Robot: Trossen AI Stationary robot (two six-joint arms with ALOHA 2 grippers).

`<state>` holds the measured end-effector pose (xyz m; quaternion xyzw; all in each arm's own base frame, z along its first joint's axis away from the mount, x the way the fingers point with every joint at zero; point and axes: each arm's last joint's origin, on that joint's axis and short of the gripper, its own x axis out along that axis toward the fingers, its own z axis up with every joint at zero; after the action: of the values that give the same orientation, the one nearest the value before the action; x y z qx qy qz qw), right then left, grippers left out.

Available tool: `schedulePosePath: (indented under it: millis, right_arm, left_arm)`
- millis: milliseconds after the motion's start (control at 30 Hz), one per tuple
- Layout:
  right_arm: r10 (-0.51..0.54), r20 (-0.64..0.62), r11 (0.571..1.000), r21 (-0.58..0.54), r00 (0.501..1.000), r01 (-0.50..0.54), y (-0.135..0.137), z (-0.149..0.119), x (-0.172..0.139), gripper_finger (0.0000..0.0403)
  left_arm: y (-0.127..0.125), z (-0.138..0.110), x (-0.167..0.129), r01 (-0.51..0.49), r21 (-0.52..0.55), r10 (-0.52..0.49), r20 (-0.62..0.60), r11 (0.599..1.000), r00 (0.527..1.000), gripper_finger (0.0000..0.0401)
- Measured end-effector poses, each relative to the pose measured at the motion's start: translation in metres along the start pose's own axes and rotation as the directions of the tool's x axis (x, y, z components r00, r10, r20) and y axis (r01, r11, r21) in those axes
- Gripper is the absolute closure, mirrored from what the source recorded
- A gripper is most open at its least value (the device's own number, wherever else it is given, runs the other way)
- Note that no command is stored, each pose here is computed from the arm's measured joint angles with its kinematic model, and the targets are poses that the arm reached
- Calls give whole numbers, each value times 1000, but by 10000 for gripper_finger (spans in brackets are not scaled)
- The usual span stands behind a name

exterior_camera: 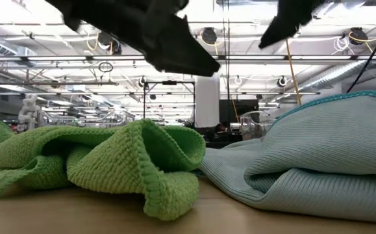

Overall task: Fold microfiber towels
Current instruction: Fold the top blue microfiber cloth

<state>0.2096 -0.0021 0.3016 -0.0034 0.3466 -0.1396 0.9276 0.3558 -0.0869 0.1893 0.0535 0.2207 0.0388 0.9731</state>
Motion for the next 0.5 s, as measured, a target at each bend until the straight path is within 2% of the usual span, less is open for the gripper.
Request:
schedulePosePath:
  millis: [100,333,500]
  right_arm:
    - [44,43,999,8,998,-45,13,-16,12,216]
    - [149,124,989,-14,981,-148,41,-40,27,216]
    - [231,214,972,-1,949,-236,60,-54,29,216]
  left_arm:
    - [-18,-1,-7,-8,16,8,2,1000,1000,210]
    - [-37,-2,-15,22,-65,-22,14,998,1000,210]
    - [-62,4,-17,39,-25,-40,-43,999,998,210]
